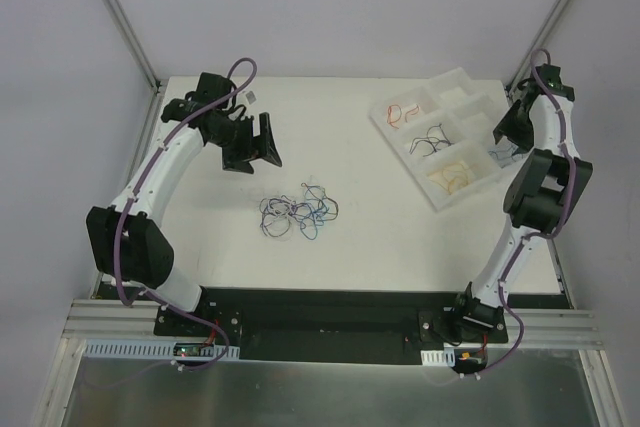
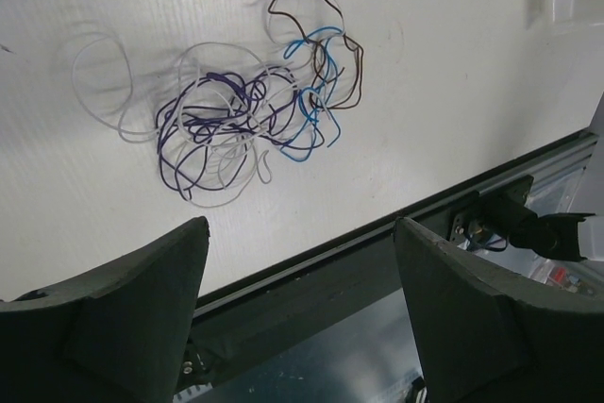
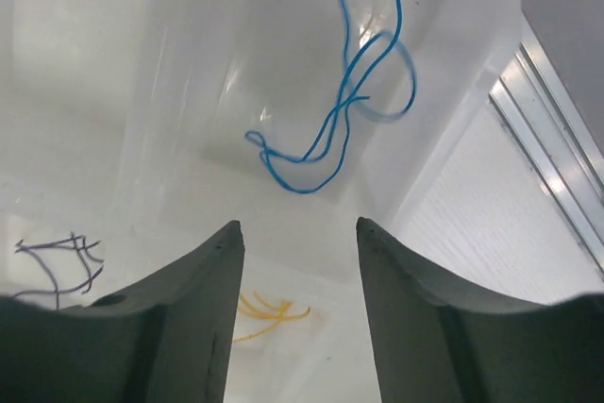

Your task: Untangle the cables

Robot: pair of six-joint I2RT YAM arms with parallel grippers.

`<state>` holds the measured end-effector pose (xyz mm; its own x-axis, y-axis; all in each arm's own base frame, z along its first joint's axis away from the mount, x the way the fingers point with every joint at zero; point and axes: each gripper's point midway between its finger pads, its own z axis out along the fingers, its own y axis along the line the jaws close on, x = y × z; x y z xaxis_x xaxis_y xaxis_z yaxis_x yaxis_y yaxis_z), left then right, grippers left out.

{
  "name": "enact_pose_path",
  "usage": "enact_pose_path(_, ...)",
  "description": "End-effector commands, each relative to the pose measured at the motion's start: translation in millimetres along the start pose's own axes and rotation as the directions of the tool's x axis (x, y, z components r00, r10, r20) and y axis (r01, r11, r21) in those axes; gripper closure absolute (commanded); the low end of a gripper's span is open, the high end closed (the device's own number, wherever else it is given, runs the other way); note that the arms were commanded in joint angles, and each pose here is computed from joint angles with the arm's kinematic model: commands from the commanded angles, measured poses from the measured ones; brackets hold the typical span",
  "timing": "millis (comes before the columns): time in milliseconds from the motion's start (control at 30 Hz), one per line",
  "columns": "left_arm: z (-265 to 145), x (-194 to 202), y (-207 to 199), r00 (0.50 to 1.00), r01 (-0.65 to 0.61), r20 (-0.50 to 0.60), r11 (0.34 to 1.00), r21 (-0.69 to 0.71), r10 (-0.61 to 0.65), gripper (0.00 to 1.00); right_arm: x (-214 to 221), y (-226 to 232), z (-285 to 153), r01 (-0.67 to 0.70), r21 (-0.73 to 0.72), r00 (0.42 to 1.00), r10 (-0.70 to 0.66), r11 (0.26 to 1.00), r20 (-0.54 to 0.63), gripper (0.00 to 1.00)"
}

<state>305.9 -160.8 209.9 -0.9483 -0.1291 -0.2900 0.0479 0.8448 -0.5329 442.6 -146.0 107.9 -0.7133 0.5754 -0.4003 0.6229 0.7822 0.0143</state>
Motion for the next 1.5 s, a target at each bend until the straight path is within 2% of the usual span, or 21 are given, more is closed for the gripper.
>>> enact_pose_path(0, -0.2, 18.4, -9.8, 0.999, 0.003, -0.036, 0.999, 0.040, -0.002, 0.22, -2.6, 0.0, -68.3, -0.048, -0.039, 0.998, 0.049, 0.998, 0.045, 0.43)
enact_pose_path(133, 11.1, 39.3, -0.5, 0.996, 0.001, -0.091, 1.000, 0.014, 0.000, 0.27, 32.7, 14.3, -91.4, 0.025, -0.078, 0.999, -0.023, 0.997, 0.028, 0.38)
enact_pose_path(267, 24.3, 58.2, 17.2, 0.990, -0.010, -0.140, 0.999, -0.034, 0.005, 0.32, 91.5, 60.2, -116.5, 0.221, -0.201, 0.974, -0.208, 0.954, 0.084, 0.37)
enact_pose_path(333, 32.2, 65.1, 27.1, 0.986, -0.007, -0.169, 0.998, -0.058, -0.003, 0.35, 129.6, 99.5, -124.3, 0.358, -0.303, 0.934, -0.334, 0.883, 0.129, 0.37)
enact_pose_path(467, 50.9, 71.2, 38.1, 0.978, 0.024, -0.207, 0.997, -0.077, -0.039, 0.43, 237.5, 184.0, -145.4, 0.522, -0.548, 0.826, -0.548, 0.653, 0.134, 0.37)
enact_pose_path(567, 62.1, 66.4, 42.1, 0.979, 0.037, -0.197, 0.996, -0.087, -0.054, 0.46, 300.9, 228.5, -162.2, 0.514, -0.683, 0.773, -0.625, 0.519, 0.107, 0.37)
enact_pose_path(700, 73.7, 61.5, 44.5, 0.976, 0.062, -0.203, 0.994, -0.094, -0.080, 0.51, 352.7, 259.4, -179.8, 0.514, -0.749, 0.710, -0.697, 0.417, 0.099, 0.43)
enact_pose_path(800, 82.5, 69.4, 38.7, 0.959, 0.117, -0.250, 0.991, -0.068, -0.130, 0.61, 385.3, 274.5, -193.5, 0.503, -0.797, 0.668, -0.736, 0.336, 0.111, 0.45)
enact_pose_path(900, 82.3, 83.1, 49.6, 0.955, 0.168, -0.227, 0.979, -0.117, -0.191, 0.64, 411.3, 286.3, -204.7, 0.481, -0.834, 0.652, -0.746, 0.270, 0.135, 0.46)
enact_pose_path(1133, 69.8, 110.2, 65.6, 0.945, 0.248, -0.176, 0.955, -0.165, -0.276, 0.64, 460.1, 314.0, -217.0, 0.401, -0.893, 0.658, -0.743, 0.205, 0.124, 0.46)
enact_pose_path(1267, 58.7, 117.3, 70.4, 0.943, 0.284, -0.127, 0.943, -0.171, -0.307, 0.62, 474.9, 322.6, -199.6, 0.371, -0.887, 0.661, -0.749, 0.275, 0.045, 0.50)
enact_pose_path(1467, 46.9, 127.5, 71.1, 0.940, 0.308, -0.101, 0.939, -0.153, -0.325, 0.61, 489.2, 330.1, -185.6, 0.390, -0.869, 0.664, -0.747, 0.304, 0.036, 0.54)
